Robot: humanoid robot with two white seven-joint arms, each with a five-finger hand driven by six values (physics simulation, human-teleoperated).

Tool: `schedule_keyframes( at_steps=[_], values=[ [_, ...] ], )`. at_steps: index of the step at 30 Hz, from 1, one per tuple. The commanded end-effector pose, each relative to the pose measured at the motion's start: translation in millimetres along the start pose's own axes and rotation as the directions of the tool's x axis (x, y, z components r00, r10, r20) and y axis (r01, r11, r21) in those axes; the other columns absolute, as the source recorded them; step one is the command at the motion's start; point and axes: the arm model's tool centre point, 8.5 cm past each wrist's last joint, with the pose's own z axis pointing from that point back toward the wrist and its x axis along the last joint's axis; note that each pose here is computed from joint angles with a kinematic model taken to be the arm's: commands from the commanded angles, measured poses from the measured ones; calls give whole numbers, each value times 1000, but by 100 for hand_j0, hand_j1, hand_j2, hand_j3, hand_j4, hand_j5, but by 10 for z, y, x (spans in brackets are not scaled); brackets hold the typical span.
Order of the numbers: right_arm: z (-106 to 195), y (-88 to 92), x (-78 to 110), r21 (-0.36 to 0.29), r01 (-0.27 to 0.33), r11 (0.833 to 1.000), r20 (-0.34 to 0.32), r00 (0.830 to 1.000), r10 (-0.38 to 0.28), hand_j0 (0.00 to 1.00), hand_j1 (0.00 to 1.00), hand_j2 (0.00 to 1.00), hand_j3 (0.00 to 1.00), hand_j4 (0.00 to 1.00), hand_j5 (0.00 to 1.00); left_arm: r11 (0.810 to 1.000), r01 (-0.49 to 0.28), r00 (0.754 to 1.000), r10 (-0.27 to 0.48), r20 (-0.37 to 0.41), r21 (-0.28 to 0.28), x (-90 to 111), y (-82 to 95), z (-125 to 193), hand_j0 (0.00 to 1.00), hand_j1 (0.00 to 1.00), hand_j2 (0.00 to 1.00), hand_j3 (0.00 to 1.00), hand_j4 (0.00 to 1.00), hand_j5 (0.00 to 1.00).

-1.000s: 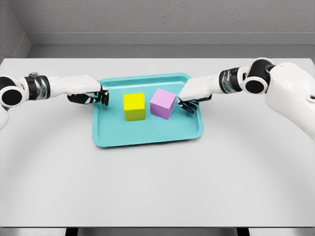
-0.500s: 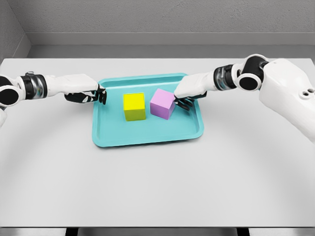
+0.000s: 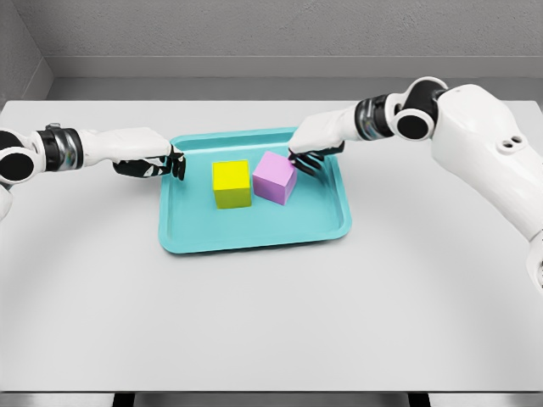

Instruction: Push two cubes

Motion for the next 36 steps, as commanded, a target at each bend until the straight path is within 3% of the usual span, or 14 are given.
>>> schedule_keyframes(
  at_steps=[1,5,7,9,11,13,16,20,31,36],
  values=[
    [-52,-32,31,-6,6,1000,8,1000,-6,13,13,13,13,13,13,1000,-6,1000,6,1,4,-1,-1,1,46,46,46,46,46,46],
    [-15,-71,-7,-17,11,1000,-2,1000,-11,13,13,13,13,13,13,1000,-5,1000,5,0,5,-1,7,3,46,46,46,46,46,46],
    [164,-189,-133,-84,37,996,-29,999,-40,13,13,13,13,13,13,1000,-6,1000,6,1,4,-1,-1,1,46,46,46,46,46,46],
    [303,-200,-303,-99,64,993,-74,995,-72,13,13,13,13,13,13,1000,-5,1000,5,1,3,0,3,0,46,46,46,46,46,46],
    [302,-345,-361,-151,105,983,-79,990,-118,42,42,42,42,42,42,1000,-5,1000,5,1,3,0,3,0,46,46,46,46,46,46],
    [206,-400,-298,-139,84,987,-76,993,-95,34,34,34,34,34,34,1000,-6,1000,6,0,3,-4,0,1,46,46,46,46,46,46],
    [-44,-385,-221,-77,66,995,-90,993,-72,34,34,34,34,34,34,1000,-6,1000,6,0,3,-4,0,1,46,46,46,46,46,46],
    [-54,-355,-244,-35,30,999,-122,992,-34,32,32,32,32,32,32,1000,-6,1000,6,0,3,-4,0,1,46,46,46,46,46,46],
    [-133,-306,-203,-17,27,999,-123,992,-29,31,31,31,31,31,31,1000,-5,1000,5,-1,3,-4,2,7,46,46,46,46,46,46],
    [-127,-321,-232,1,15,1000,-156,988,-15,31,31,31,31,31,31,1000,-5,1000,5,-1,4,-6,6,9,46,46,46,46,46,46]
  ],
)
